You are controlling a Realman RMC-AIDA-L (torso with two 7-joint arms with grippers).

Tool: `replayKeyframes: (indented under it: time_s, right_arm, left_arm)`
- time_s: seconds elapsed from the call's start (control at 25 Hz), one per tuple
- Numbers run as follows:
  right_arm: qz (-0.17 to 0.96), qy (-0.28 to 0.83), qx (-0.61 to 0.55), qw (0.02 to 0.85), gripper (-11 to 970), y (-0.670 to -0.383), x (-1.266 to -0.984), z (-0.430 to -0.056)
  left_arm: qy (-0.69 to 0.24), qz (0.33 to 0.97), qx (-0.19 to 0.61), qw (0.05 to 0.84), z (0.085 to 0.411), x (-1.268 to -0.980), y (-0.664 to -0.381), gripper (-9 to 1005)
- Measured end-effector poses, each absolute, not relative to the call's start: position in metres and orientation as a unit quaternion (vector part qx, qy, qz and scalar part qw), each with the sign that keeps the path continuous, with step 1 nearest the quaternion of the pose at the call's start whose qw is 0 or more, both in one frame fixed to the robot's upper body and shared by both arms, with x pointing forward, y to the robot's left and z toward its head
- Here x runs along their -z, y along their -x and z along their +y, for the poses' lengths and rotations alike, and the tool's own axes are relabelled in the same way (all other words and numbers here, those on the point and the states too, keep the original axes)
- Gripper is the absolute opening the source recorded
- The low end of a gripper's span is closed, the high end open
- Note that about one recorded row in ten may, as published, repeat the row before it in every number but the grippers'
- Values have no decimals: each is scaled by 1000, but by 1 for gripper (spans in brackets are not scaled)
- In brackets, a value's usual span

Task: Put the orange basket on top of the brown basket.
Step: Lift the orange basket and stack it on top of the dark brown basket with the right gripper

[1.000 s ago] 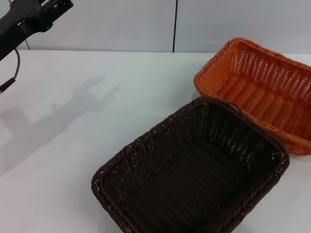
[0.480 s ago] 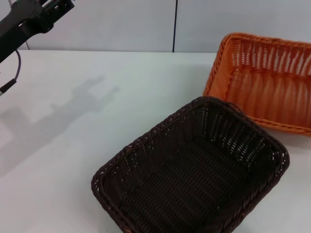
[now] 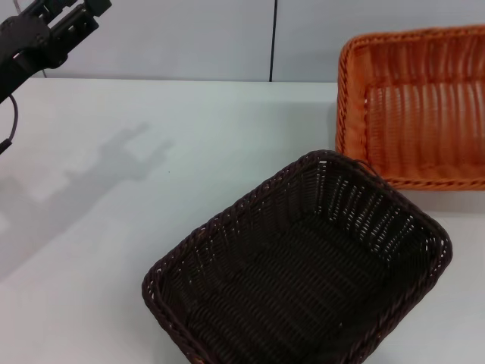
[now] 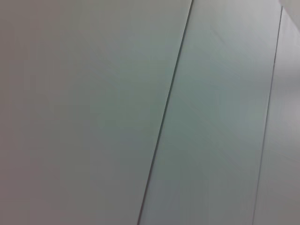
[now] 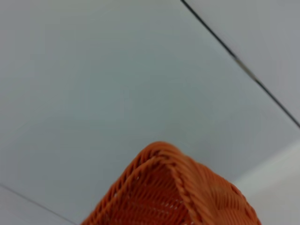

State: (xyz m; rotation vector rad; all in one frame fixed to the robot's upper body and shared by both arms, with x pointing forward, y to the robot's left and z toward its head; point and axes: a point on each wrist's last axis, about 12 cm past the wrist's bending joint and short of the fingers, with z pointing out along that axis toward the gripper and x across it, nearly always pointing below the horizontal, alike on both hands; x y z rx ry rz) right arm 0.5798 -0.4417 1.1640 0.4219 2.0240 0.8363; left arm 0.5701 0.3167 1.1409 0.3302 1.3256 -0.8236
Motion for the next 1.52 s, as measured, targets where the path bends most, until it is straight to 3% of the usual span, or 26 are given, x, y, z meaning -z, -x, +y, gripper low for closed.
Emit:
replayKeyframes:
  time_s: [0.68,1.12,1.52]
  right_arm:
    - [708,-113,-410,563,245,-567,-1194,-447]
    - [693,-24,-497,522,244,-573,-1203,-404]
    - [665,20,-591,455,244,-559,-1178,-364]
  left_arm:
    - [-136,587,399,691,304,-1133,-569,691]
    - [-131,583,408,690,295,-1133,-575,691]
    - [-132,591,397,689,293,-1135,-584,691]
